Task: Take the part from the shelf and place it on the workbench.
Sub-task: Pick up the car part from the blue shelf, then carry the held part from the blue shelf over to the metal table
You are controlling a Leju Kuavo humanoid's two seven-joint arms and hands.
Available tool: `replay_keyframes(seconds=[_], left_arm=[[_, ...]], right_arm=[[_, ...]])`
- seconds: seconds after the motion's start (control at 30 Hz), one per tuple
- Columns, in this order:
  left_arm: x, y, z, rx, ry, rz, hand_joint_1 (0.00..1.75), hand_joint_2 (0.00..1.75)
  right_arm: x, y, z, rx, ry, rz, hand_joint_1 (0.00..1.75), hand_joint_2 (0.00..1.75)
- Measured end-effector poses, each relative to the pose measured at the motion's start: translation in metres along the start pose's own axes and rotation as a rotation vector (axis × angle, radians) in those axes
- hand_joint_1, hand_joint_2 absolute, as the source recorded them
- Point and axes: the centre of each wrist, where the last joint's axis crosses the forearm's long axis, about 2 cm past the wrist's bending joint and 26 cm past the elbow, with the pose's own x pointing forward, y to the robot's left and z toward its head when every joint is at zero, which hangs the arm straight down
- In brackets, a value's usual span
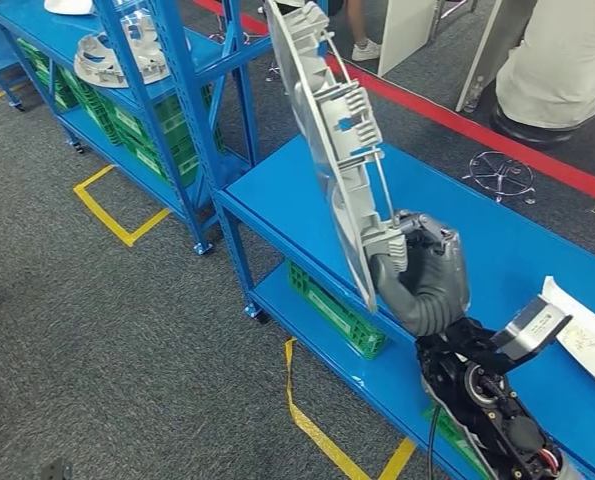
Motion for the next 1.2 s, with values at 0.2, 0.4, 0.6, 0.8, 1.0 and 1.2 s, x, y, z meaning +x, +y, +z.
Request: replay_keyframes(seconds=[0.2, 0.4, 0.6, 0.8, 1.0, 1.2], left_arm=[[0.001, -0.001, 0.000, -0.017, -0.004, -0.011, 0.00, 1.75], [0.002, -0.002, -0.001, -0.025, -0.006, -0.022, 0.00, 1.75], [0.002, -0.002, 0.000, -0.030, -0.007, -0.034, 0.00, 1.75], [0.001, -0.002, 0.000, -0.025, -0.005, -0.037, 0.00, 1.75], [0.001, -0.002, 0.000, -0.009, -0.003, -0.027, 0.00, 1.75], [0.001, -0.001, 0.000, 0.009, 0.001, -0.013, 0.00, 1.75]], right_arm=[[-0.008, 0.027, 0.000, 0.108, -0.008, -0.153, 1.75, 1.75], [-0.016, 0.054, 0.000, 0.185, 0.002, -0.250, 1.75, 1.75], [-0.021, 0.083, -0.001, 0.269, 0.015, -0.331, 1.75, 1.75], [-0.024, 0.101, -0.002, 0.327, 0.024, -0.385, 1.75, 1.75], [-0.027, 0.118, -0.008, 0.381, 0.014, -0.465, 1.75, 1.75], [-0.033, 0.129, -0.011, 0.409, 0.020, -0.522, 1.75, 1.75]])
